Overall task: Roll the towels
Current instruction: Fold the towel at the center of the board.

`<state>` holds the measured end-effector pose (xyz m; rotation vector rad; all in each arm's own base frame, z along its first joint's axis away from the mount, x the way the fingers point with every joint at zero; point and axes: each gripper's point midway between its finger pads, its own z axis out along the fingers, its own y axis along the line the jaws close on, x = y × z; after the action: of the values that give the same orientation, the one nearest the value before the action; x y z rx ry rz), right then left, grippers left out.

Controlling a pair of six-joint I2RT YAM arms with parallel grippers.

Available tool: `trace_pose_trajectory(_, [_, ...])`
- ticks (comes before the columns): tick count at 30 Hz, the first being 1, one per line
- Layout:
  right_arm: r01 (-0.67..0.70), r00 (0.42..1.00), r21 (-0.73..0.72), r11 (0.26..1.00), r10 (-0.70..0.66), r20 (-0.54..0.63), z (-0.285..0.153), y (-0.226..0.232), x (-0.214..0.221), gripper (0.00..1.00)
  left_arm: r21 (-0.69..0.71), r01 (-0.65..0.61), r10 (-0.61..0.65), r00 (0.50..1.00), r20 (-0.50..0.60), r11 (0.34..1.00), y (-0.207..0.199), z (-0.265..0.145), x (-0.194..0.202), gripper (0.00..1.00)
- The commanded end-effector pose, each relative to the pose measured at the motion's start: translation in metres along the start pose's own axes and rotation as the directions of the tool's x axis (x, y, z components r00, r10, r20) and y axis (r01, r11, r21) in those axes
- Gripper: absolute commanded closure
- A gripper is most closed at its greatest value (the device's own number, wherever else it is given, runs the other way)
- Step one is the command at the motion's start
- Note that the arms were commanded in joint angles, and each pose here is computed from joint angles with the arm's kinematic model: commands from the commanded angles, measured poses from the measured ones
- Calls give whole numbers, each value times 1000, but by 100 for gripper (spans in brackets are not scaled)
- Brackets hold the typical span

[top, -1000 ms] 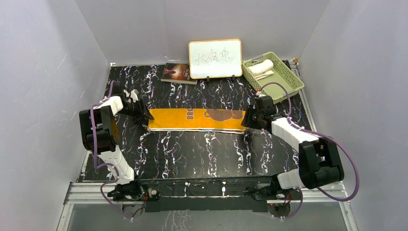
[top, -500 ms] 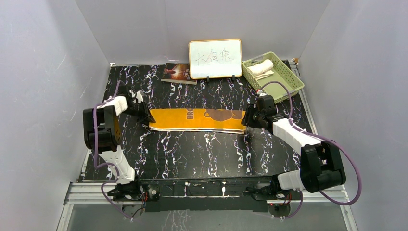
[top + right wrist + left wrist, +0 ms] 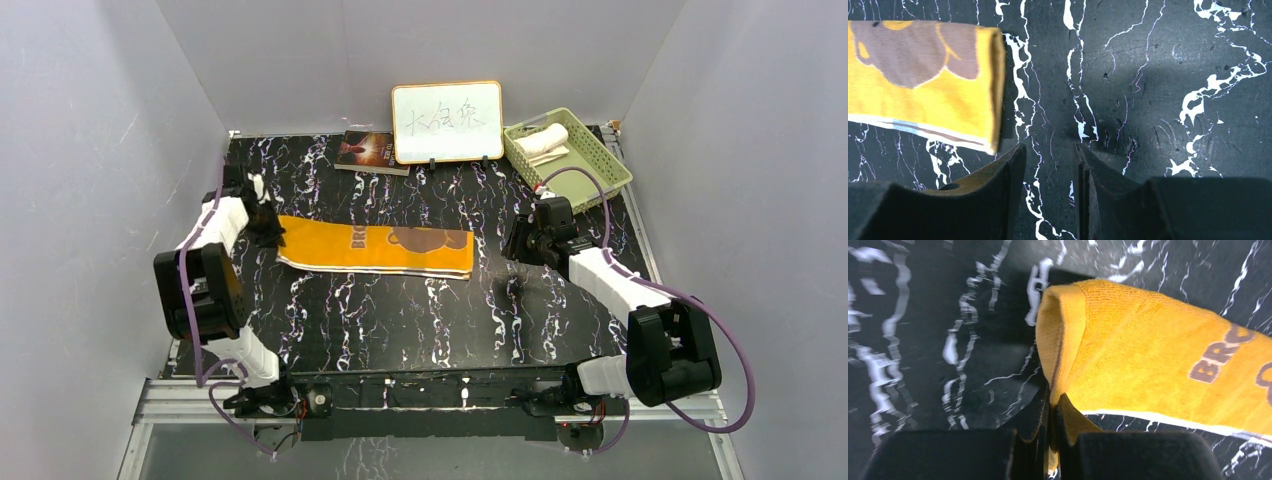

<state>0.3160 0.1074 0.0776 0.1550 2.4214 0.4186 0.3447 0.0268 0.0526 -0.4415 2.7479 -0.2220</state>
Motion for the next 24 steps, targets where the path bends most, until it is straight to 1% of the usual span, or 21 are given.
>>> trace_pose_trajectory(1, [25,995,-39,999,-21,95,-5,14,-32,64,-142,3,18,989,147,990,18,-55,-29,100])
trace_pose_trajectory(5, [22,995,-42,999,-18,98,-4,16,-35,65,-172,0,38,976,215,985,13,-84,-39,100])
trace_pose_trajectory(7, [21,995,-42,999,-17,97,-4,17,-35,65,-212,-29,80,969,232,977,5,-95,-41,100])
trace_pose_trajectory(9, [21,995,-46,999,-16,96,-3,19,-36,66,-233,-71,127,963,236,970,-12,-100,-42,100])
trace_pose_trajectory(11, [19,995,-49,999,-14,96,-3,20,-38,66,-257,-124,179,962,204,958,-34,-96,-35,100])
trace_pose_trajectory(13, [21,995,-53,998,-16,97,-3,22,-39,66,-286,-193,244,957,156,939,-57,-86,-27,100])
trace_pose_trajectory(17, [26,994,-46,999,-21,110,-9,23,-44,66,-316,-291,331,940,78,903,-94,-62,-11,100])
trace_pose_trajectory(21, [34,992,-31,999,-30,121,-14,20,-46,65,-306,-380,413,909,48,873,-142,-49,1,100])
trace_pose_trajectory(24, [34,992,-27,999,-31,123,-14,20,-45,65,-279,-455,482,876,31,845,-184,-43,11,100])
